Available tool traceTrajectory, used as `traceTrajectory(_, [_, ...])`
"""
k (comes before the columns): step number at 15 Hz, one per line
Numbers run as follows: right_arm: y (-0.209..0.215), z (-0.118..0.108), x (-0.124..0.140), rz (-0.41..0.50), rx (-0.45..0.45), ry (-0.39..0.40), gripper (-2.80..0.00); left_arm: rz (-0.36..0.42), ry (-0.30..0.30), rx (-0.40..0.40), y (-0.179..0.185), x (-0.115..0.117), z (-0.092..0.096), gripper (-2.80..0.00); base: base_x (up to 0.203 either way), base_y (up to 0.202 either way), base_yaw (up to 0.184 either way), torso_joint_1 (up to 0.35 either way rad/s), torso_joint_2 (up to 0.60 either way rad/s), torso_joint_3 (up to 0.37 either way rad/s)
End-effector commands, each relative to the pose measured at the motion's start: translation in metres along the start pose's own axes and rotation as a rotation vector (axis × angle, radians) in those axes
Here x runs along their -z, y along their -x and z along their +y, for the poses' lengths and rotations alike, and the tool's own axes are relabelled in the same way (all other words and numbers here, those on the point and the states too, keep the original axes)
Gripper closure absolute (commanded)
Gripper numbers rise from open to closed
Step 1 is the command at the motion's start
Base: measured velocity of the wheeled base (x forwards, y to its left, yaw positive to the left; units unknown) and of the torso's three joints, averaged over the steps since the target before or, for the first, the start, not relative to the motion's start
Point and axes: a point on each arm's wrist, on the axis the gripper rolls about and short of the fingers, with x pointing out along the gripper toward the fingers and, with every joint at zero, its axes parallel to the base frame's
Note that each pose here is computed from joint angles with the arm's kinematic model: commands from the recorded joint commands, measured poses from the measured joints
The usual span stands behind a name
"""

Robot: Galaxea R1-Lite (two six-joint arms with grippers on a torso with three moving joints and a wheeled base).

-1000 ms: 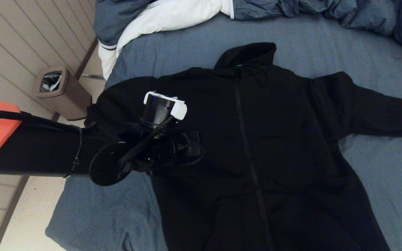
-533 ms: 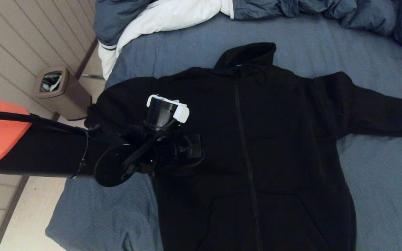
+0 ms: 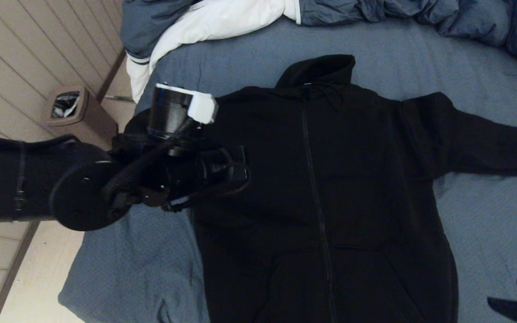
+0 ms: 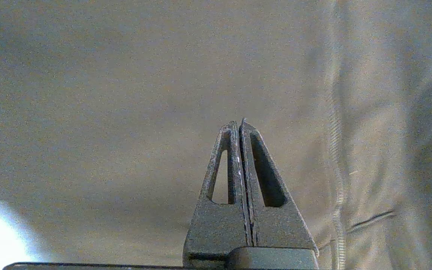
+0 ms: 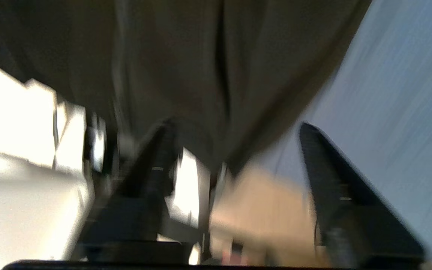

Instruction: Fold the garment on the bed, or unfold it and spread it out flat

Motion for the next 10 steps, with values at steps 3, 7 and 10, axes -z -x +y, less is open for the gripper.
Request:
traceTrajectory(3, [0.016, 0.0, -0.028, -0.179, 0.005, 0.012, 0.0, -0.218, -0.02, -0.009, 0.121, -0.054, 0.022, 0.0, 0.0, 0.0, 0.0, 0.0, 0.0, 0.0])
traceTrajectory(7, [0.046, 0.004, -0.005, -0.286, 0.012, -0.022, 0.0, -0.304, -0.066, -0.335, 0.214, -0.053, 0.09, 0.0, 0.0, 0.0, 0.0, 0.0, 0.0, 0.0])
traceTrajectory(10, [0.057, 0.006, 0.036, -0.28, 0.029, -0.05, 0.0, -0.293, -0.103, -0.428, 0.283, -0.018, 0.095, 0.0, 0.0, 0.0, 0.0, 0.0, 0.0, 0.0])
